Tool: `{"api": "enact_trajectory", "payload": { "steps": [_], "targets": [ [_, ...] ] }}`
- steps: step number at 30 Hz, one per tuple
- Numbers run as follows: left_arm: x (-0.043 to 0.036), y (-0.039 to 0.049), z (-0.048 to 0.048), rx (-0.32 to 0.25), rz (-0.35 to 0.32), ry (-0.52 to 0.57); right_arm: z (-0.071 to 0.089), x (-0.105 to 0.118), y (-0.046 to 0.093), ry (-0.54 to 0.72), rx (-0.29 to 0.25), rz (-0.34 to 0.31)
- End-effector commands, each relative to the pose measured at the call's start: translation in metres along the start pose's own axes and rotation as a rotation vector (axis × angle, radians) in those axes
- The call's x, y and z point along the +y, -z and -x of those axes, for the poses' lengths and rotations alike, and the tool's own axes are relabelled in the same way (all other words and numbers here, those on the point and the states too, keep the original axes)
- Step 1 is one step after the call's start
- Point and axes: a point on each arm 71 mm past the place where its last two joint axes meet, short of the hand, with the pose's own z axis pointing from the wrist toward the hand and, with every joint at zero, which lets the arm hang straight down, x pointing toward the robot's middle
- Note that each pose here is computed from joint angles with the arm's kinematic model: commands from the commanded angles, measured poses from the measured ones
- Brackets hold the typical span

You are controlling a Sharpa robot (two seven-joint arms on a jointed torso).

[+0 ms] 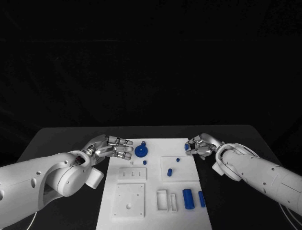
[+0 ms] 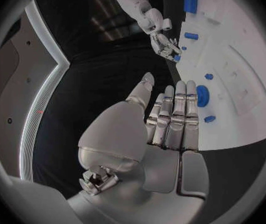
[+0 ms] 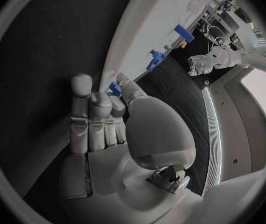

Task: Assemble the parts on the task board

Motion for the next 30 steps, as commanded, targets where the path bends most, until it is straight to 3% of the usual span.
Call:
{"api": "enact_trajectory", "payload": {
  "steps": [1, 30],
  "targets": [
    [-0.0015, -0.0009, -0.0030, 0.019, -0.012, 0.007, -0.0011, 0.0005, -0.0005, 0.001, -0.002, 0.000],
    [-0.0012, -0.0009, -0.0014, 0.023, -0.014, 0.008, -0.0012, 0.0001, -0.0019, 0.006, -0.035, -0.034]
  ]
}}
